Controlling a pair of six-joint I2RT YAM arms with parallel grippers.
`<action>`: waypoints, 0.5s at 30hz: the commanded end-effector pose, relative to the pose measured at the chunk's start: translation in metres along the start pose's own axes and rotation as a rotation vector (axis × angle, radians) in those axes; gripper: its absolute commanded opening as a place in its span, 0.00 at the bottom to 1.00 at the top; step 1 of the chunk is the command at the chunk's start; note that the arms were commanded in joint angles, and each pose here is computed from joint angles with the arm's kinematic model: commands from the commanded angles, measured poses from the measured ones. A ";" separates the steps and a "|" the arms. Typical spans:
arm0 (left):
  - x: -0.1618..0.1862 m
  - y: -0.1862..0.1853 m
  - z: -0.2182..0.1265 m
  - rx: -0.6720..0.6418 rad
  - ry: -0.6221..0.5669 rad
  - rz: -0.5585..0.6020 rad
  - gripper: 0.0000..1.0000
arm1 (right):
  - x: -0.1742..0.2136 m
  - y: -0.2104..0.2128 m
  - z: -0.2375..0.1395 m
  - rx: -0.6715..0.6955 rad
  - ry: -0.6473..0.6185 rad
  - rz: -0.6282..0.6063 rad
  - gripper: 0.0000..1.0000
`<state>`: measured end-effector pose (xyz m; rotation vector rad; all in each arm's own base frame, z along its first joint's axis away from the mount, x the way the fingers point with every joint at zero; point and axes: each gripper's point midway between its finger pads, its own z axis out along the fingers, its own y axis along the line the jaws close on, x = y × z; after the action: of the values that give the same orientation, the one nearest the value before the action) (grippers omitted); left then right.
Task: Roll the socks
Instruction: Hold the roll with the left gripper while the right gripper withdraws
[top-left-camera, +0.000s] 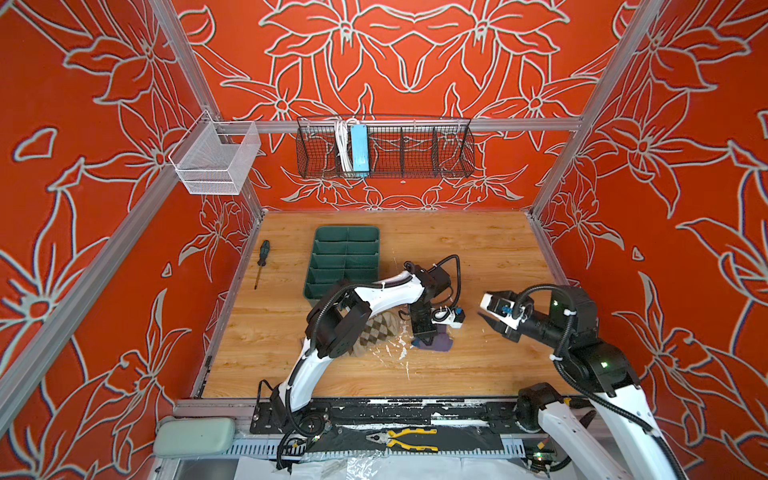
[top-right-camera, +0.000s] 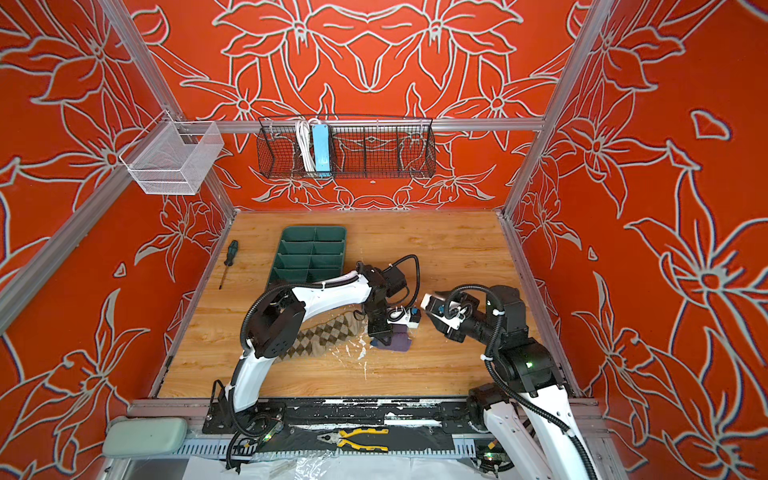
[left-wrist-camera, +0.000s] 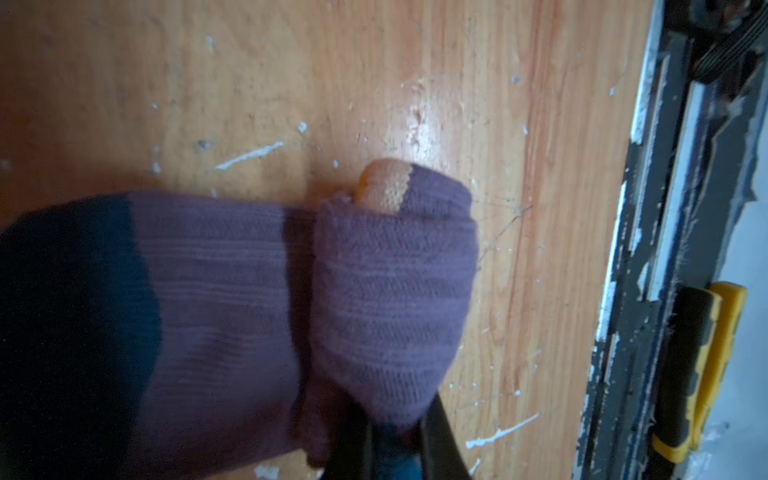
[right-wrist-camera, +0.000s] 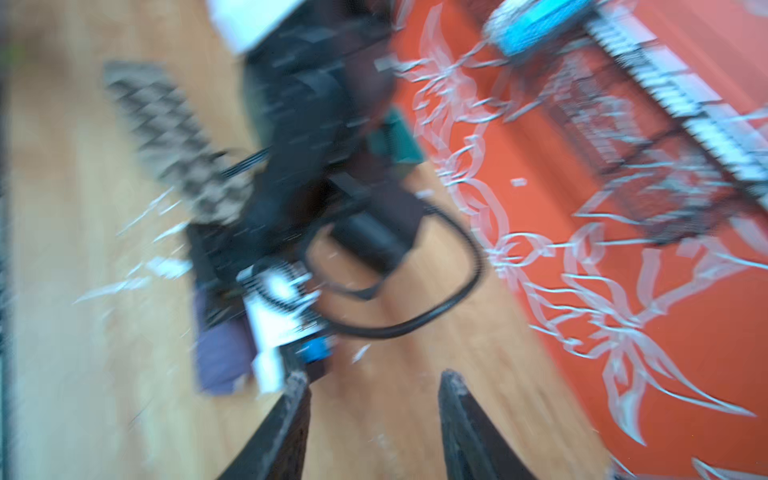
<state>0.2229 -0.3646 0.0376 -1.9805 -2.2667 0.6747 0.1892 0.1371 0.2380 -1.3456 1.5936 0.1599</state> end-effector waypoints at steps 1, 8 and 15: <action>0.020 -0.002 0.034 0.110 0.091 -0.114 0.05 | 0.051 0.063 0.012 -0.233 0.184 -0.089 0.52; 0.011 0.008 0.040 0.188 0.088 -0.235 0.05 | 0.073 0.085 0.073 -0.195 0.270 -0.214 0.52; 0.004 0.008 0.044 0.219 0.054 -0.254 0.06 | 0.095 0.094 0.118 -0.200 0.378 -0.231 0.55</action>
<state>0.2229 -0.3788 0.0368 -1.6068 -2.2741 0.8807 0.1722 0.1795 0.0669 -1.8728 1.7484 0.0117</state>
